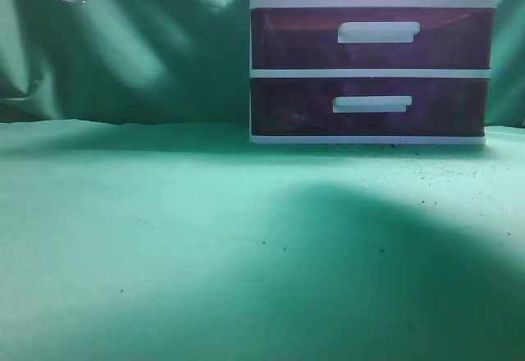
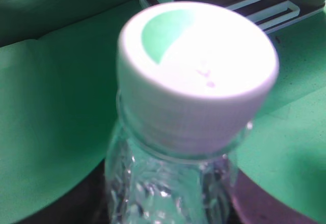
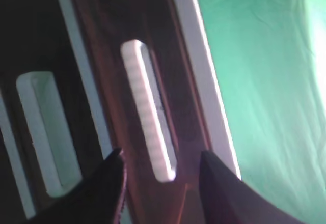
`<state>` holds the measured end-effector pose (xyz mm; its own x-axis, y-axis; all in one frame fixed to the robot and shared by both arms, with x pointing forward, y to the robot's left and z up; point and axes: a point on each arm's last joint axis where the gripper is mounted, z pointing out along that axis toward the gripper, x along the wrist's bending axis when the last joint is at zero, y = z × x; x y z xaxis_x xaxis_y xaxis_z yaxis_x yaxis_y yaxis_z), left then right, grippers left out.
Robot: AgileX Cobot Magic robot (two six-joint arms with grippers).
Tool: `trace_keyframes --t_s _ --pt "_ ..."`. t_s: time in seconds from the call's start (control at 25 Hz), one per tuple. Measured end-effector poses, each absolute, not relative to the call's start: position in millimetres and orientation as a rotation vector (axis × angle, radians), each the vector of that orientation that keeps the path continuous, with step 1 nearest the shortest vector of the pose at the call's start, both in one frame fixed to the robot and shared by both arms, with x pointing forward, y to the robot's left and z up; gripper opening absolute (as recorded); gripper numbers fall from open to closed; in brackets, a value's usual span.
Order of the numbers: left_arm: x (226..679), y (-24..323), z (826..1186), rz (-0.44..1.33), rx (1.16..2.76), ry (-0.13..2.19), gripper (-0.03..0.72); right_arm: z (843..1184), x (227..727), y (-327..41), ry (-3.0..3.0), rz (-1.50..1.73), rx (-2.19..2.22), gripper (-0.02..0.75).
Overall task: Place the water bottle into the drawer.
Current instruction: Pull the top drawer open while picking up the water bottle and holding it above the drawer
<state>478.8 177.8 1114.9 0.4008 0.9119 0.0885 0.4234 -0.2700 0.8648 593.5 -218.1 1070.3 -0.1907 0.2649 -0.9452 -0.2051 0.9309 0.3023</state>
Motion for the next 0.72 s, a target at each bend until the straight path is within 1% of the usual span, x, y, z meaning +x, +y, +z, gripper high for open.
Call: trace_keyframes --t_s 0.12,0.16,0.2,0.36,0.44,0.56,0.6,0.64,0.72 --pt "479 178 1115 0.775 1.863 1.149 0.274 1066 609 -213 1.714 0.397 -0.012 0.291" --pt "479 178 1115 0.775 1.864 1.15 0.274 1066 614 -212 1.707 0.392 -0.024 0.332" --pt "479 178 1115 0.774 1.866 1.152 0.274 1067 619 -211 1.701 0.389 -0.032 0.317" --pt "478 179 1113 0.772 1.882 1.169 0.274 1067 637 -206 1.683 0.381 -0.058 0.317" --pt "478 180 1112 0.771 1.888 1.176 0.274 1061 644 -204 1.694 0.378 -0.062 0.317" --pt "478 180 1112 0.77 1.896 1.184 0.274 1051 652 -203 1.71 0.376 -0.064 0.16" --pt "477 180 1111 0.77 1.898 1.186 0.274 1052 653 -202 1.7 0.374 -0.072 0.125" --pt "477 180 1111 0.77 1.898 1.186 0.274 1052 654 -201 1.695 0.361 -0.096 0.11" --pt "477 180 1111 0.769 1.899 1.187 0.274 1053 654 -201 1.692 0.347 -0.117 0.123"
